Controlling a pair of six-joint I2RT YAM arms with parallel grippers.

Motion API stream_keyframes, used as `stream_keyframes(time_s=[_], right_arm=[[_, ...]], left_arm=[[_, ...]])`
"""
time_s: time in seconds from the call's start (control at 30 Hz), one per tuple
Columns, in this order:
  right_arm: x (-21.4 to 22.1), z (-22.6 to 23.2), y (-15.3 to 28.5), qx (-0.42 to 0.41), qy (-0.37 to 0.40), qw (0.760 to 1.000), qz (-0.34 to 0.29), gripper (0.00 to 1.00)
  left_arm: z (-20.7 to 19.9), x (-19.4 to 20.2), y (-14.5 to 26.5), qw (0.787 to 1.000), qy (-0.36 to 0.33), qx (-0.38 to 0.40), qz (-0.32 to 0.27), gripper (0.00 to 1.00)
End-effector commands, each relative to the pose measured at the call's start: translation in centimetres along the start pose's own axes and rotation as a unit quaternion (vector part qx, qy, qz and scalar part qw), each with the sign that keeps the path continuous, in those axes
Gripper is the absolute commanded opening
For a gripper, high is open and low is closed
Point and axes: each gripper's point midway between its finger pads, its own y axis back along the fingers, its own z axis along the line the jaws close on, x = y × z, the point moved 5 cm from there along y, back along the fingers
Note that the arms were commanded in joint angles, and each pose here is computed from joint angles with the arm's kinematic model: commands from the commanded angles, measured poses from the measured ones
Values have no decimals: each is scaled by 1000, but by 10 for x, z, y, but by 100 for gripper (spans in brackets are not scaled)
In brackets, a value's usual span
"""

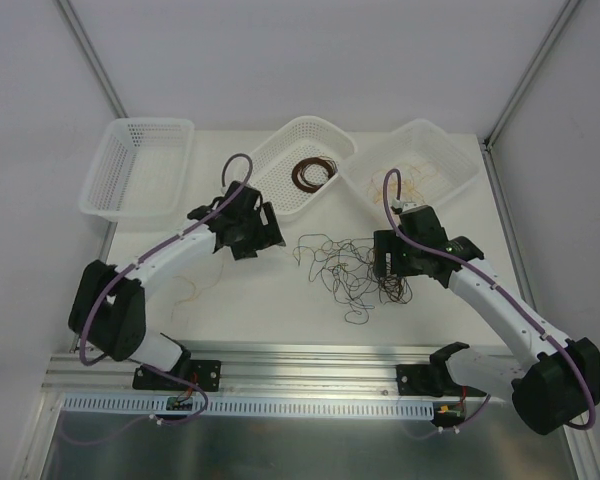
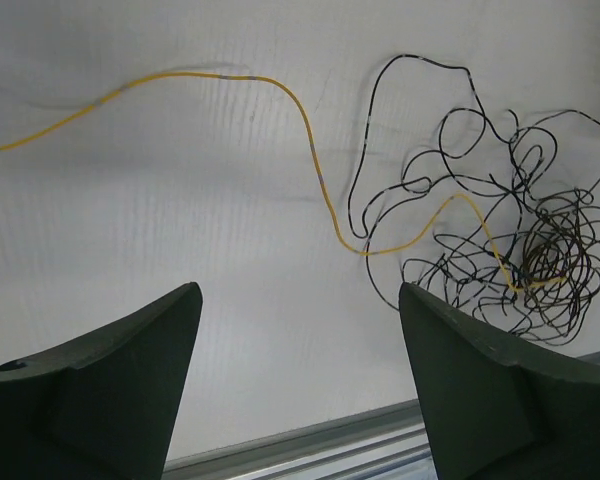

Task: Untangle the cables

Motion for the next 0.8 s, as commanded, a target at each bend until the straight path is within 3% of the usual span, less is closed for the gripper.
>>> stream_keyframes(time_s=[0.0, 0.2, 0.3, 0.33, 0.37, 0.43, 0.67, 0.77], right_arm=[[-15, 4, 9, -9, 8, 999, -31, 82], [-10, 7, -2, -18, 9, 1000, -20, 82], [-7, 7, -10, -19, 8, 1000, -17, 82], [-7, 8, -14, -18, 7, 1000, -16, 82], [-5, 7, -17, -17, 7, 1000, -11, 82], [0, 6, -26, -13, 8, 1000, 0, 82], [29, 0, -60, 8, -15, 998, 61, 75], [38, -3, -67, 19, -23, 997, 76, 63]], left_arm=[[-24, -8, -32, 997, 77, 12, -5, 79], [-46, -8, -65, 996, 88, 15, 1, 63], [-48, -4, -73, 996, 90, 9, 6, 40], [-47, -3, -73, 996, 91, 8, 8, 31], [-47, -3, -73, 996, 89, 7, 8, 16], [-42, -2, -70, 997, 79, 3, 3, 1], [-35, -15, -30, 998, 24, 13, -60, 0], [-33, -24, -6, 996, -4, 18, -84, 0]])
